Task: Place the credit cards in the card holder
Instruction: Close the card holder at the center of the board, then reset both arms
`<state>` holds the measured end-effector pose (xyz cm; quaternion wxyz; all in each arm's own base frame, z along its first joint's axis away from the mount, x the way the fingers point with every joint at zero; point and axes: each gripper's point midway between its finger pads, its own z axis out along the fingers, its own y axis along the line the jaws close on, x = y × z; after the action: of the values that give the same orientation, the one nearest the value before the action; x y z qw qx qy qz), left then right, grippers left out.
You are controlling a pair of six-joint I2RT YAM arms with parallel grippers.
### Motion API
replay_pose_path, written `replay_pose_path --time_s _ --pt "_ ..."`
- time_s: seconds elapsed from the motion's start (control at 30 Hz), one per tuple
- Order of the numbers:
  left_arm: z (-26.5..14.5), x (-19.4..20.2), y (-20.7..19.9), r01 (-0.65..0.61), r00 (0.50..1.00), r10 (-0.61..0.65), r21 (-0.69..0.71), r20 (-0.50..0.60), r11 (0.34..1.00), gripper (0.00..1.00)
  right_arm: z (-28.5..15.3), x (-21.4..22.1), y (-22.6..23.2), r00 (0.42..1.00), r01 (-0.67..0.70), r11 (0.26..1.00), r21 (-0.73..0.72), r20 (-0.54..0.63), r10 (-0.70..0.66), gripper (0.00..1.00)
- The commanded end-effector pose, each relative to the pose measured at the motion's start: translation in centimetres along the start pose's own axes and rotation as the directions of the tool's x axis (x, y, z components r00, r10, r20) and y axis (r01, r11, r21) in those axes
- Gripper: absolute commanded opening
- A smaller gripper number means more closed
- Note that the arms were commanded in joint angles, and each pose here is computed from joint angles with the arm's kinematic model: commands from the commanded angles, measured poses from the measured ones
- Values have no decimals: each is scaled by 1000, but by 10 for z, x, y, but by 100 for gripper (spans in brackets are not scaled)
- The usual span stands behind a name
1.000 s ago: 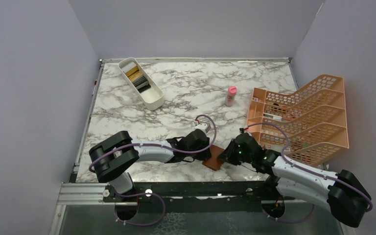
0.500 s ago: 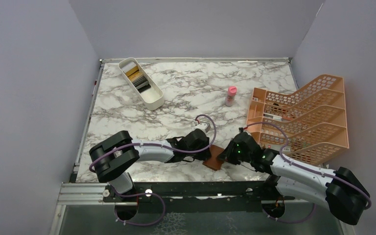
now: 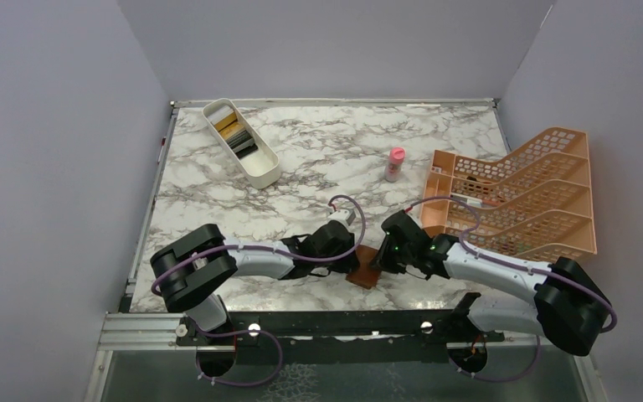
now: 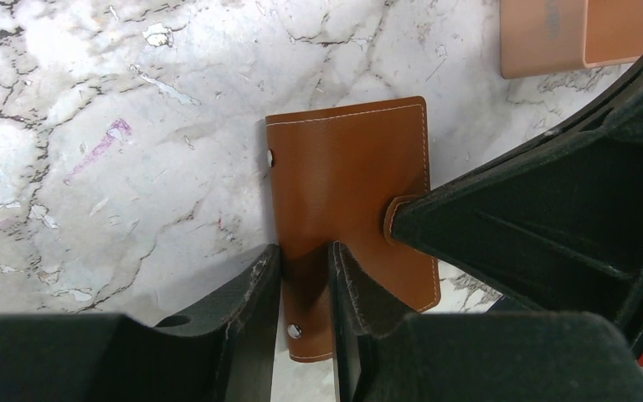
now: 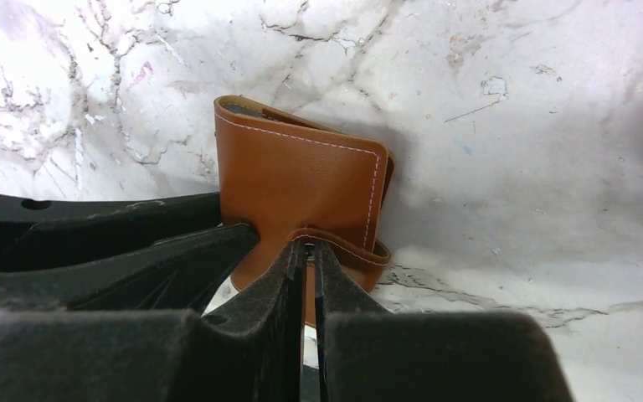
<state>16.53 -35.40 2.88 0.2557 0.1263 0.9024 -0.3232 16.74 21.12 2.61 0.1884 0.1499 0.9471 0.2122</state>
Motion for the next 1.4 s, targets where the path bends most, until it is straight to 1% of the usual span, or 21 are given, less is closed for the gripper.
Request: replay_pose_path --time_s 0.0,0.3,0.43,0.5,0.57,0.63,0.77,0.87,0.9,0.93,0.97,1.0,1.03,1.1,1.13,1.17,1.2,1.27,1.37 --pt "2 21 -11 8 998 -4 76 -59 997 28 14 19 -87 999 30 938 344 -31 -20 11" --pt "-6 14 -10 -4 1000 7 96 -26 995 28 18 26 -97 997 41 897 441 -83 -4 10" --pt "-14 6 -9 0 1000 0 101 -1 995 28 17 22 -96 997 35 883 468 -76 1 9" --pt "-20 0 -9 1 1000 -4 104 25 995 28 15 16 -87 998 42 893 448 -67 -13 9" --pt "-27 -10 -9 0 998 -6 98 60 995 28 11 7 -68 998 60 920 387 -54 -42 10" --pt "-36 -20 -9 -4 995 -5 85 104 996 29 0 -8 -40 996 87 951 295 -19 -86 13" --pt "-59 -46 -11 -27 979 13 67 205 997 32 -28 -29 10 983 174 982 75 54 -178 22" --pt "-83 -71 -15 -61 955 46 43 292 997 36 -52 -37 34 964 245 968 -60 118 -236 31" --pt "-92 -80 -18 -71 945 55 38 323 997 37 -61 -40 40 956 270 958 -101 147 -254 37" --pt "-102 -89 -19 -81 935 67 25 348 996 40 -70 -43 44 948 288 949 -131 176 -263 47" --pt "-112 -97 -21 -90 924 80 11 373 996 43 -80 -46 50 938 311 935 -168 212 -274 63" --pt "-123 -105 -22 -99 914 92 -3 394 995 47 -91 -50 54 928 330 923 -196 249 -278 92" --pt "-134 -113 -24 -107 904 105 -17 415 994 50 -103 -54 58 917 343 913 -219 287 -276 99" --pt "-160 -131 -30 -118 880 123 -41 458 992 58 -126 -63 64 896 367 895 -253 356 -267 100" --pt "-171 -135 -29 -122 873 136 -59 468 991 73 -139 -68 66 885 374 890 -262 388 -257 100" --pt "-185 -142 -31 -128 859 141 -61 493 990 96 -149 -73 66 873 380 887 -261 417 -251 100" --pt "-196 -147 -32 -129 849 145 -66 509 989 98 -160 -78 66 862 384 887 -257 443 -245 100" --pt "-218 -154 -35 -132 829 145 -63 541 989 99 -178 -88 63 843 378 895 -235 486 -229 100" --pt "-246 -160 -41 -137 797 124 -23 591 990 99 -200 -103 59 812 374 908 -190 540 -222 100"
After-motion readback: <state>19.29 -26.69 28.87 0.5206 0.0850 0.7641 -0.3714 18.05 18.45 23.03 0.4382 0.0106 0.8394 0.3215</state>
